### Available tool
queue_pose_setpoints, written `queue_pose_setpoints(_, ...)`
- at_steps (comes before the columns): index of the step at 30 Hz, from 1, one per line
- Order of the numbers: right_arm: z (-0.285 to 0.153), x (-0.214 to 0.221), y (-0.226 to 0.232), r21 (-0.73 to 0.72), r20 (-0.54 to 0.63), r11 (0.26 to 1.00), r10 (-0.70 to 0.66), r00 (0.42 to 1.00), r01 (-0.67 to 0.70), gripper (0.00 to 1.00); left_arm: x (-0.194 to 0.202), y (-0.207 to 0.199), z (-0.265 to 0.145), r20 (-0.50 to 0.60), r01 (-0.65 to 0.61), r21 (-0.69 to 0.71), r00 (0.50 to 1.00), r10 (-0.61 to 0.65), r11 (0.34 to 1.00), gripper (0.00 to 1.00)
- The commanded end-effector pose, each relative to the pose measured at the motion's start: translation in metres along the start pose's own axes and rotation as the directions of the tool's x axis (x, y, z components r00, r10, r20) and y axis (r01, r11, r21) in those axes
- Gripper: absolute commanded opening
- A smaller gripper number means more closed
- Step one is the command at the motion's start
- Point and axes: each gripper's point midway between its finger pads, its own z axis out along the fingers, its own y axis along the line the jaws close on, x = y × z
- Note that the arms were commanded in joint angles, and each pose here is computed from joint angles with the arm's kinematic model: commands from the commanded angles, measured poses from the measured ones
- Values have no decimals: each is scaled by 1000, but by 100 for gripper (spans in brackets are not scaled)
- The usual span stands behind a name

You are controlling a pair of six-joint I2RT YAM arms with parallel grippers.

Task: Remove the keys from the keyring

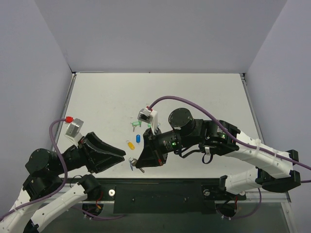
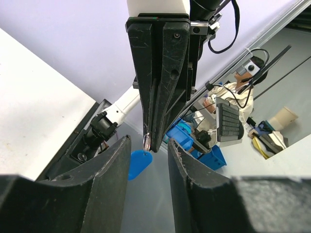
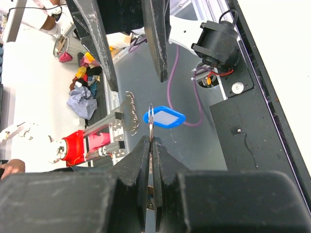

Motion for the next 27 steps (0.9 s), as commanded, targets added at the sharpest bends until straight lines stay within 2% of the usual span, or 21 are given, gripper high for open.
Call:
queue_pose_setpoints(1,-15,-26,20,-45,106,998,-29,994,34,0,-11,-12,3,54,7,62,998,-11,998,44)
queue_pose_setpoints(27,-9,-29,20,-49,110,998,-22,994,28,0,9,-7,10,-55,54,92,997,-49,994,37)
